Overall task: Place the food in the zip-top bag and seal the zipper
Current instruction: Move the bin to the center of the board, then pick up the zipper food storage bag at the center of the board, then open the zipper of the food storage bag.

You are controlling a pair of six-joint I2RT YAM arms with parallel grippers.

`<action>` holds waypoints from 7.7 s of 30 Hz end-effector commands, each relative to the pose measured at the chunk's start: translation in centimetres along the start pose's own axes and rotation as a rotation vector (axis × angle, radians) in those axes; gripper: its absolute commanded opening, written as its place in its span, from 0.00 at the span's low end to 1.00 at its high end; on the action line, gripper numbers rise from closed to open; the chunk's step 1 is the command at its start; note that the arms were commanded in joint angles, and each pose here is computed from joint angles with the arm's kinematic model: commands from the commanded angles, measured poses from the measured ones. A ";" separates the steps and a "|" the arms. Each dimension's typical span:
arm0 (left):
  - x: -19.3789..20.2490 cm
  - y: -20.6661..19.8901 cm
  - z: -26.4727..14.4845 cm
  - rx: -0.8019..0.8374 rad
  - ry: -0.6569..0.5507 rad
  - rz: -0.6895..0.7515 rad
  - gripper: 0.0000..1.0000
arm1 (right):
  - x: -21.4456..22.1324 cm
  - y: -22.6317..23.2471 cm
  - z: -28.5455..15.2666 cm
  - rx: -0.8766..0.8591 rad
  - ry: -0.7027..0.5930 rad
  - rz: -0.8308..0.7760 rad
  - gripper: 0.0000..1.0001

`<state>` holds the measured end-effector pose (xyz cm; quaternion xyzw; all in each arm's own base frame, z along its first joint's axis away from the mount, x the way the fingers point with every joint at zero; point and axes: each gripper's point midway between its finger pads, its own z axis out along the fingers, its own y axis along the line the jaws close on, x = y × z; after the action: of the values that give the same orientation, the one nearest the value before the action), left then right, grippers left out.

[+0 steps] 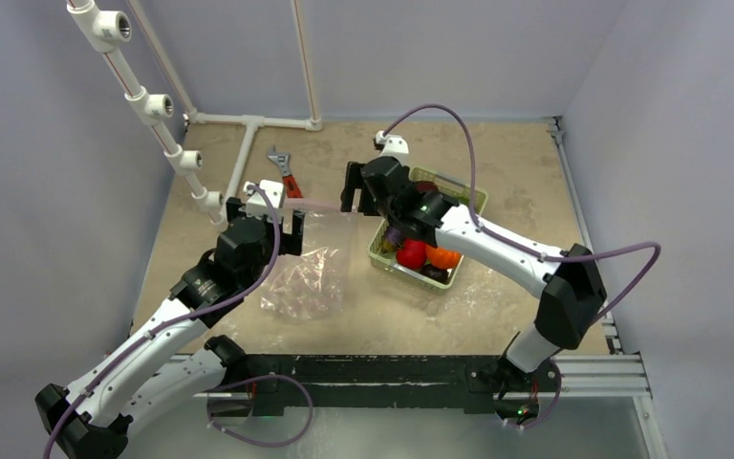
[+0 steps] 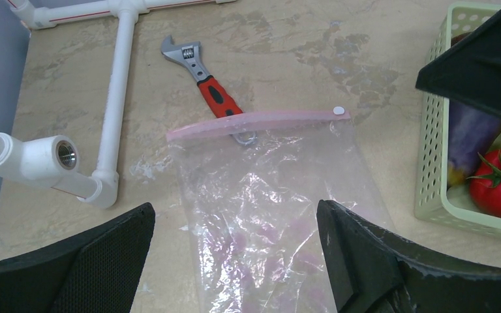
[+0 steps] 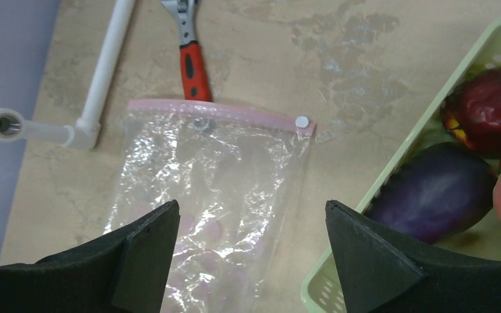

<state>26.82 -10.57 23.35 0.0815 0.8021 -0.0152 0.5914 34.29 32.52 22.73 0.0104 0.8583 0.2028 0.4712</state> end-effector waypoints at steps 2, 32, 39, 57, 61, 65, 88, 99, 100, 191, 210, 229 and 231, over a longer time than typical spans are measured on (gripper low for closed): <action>-2.0 -0.2 -0.4 0.012 -0.053 -0.041 0.93 | 0.1 -0.9 1.0 0.086 0.007 0.015 0.84; -2.1 -0.6 -0.3 0.032 -0.055 -0.044 0.93 | 4.2 -11.3 7.6 0.362 0.070 0.022 0.65; -2.1 -0.8 -0.2 0.036 -0.052 -0.043 0.93 | 5.4 -11.8 8.7 0.369 0.090 0.012 0.59; -2.0 -0.6 -0.1 0.027 -0.049 -0.040 0.93 | 4.8 -11.9 7.7 0.352 0.075 -0.033 0.13; -2.0 -0.5 -0.2 0.022 -0.048 -0.039 0.93 | 4.6 -12.1 6.9 0.338 0.073 -0.063 0.01; -1.9 -0.4 -0.2 0.018 -0.046 -0.038 0.93 | 4.6 -12.4 6.1 0.338 0.076 -0.090 0.00; -1.2 -0.3 0.1 0.000 -0.020 -0.027 0.92 | 4.9 -11.4 2.2 0.287 0.075 -0.095 0.37; -1.1 0.0 0.1 -0.017 -0.016 -0.025 0.92 | -0.4 -5.0 -0.7 0.052 0.011 -0.035 0.55; -1.2 0.0 0.1 -0.017 -0.018 -0.025 0.92 | -0.5 -4.1 -0.9 0.014 0.011 -0.030 0.56; -1.3 0.2 -0.1 -0.024 -0.024 -0.032 0.91 | 9.1 4.3 2.4 -0.450 0.167 0.227 0.00; -5.6 0.2 -0.8 -0.028 -0.069 -0.103 0.88 | 2.1 4.1 -4.0 -0.513 -0.033 -0.110 0.00; -16.3 -1.7 -3.6 0.258 -0.016 -0.104 0.87 | -1.5 5.5 -13.6 -0.780 -0.189 -0.639 0.00; -16.8 -1.8 -4.1 0.284 -0.022 -0.110 0.87 | -1.5 5.5 -14.7 -0.813 -0.196 -0.695 0.00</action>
<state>29.13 -12.66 39.32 0.0769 0.7881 -0.1148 0.5999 24.18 32.79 30.05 -0.3576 0.6754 0.3615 0.5342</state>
